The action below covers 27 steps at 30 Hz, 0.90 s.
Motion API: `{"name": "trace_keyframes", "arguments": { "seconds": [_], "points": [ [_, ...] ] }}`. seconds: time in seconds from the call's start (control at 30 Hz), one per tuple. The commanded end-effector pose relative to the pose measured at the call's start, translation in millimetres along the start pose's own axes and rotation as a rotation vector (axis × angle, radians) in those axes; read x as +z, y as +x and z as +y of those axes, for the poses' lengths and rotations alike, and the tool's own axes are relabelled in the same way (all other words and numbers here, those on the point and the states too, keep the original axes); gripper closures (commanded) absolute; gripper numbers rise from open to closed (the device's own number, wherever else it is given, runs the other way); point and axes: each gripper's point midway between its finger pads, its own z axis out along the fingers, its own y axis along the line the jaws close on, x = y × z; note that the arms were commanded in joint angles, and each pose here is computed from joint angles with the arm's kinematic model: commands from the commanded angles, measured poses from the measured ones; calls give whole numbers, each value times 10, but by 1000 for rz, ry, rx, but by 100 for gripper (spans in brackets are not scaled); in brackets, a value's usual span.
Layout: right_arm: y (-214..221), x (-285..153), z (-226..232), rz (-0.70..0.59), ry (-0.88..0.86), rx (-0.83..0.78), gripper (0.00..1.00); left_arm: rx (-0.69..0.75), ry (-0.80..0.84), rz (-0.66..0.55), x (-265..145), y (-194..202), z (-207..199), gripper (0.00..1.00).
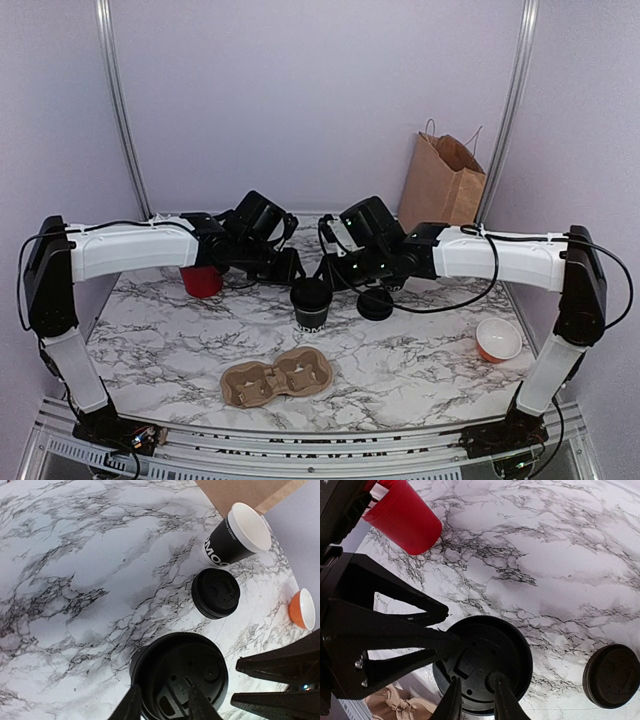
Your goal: Pack the takeout coffee
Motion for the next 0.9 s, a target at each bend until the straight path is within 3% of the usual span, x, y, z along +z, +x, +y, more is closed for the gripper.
{"name": "trace_keyframes", "arguments": {
  "seconds": [0.0,0.4,0.87],
  "points": [
    [-72,34,214,-10,-93,-12,80,-51,21,-19,-178,7,46,74],
    [43,141,122,17,-110,23,84,-115,98,29,-139,212,38,85],
    [53,86,-46,10,-24,17,82,-126,87,45,-151,308,90,84]
  ]
}}
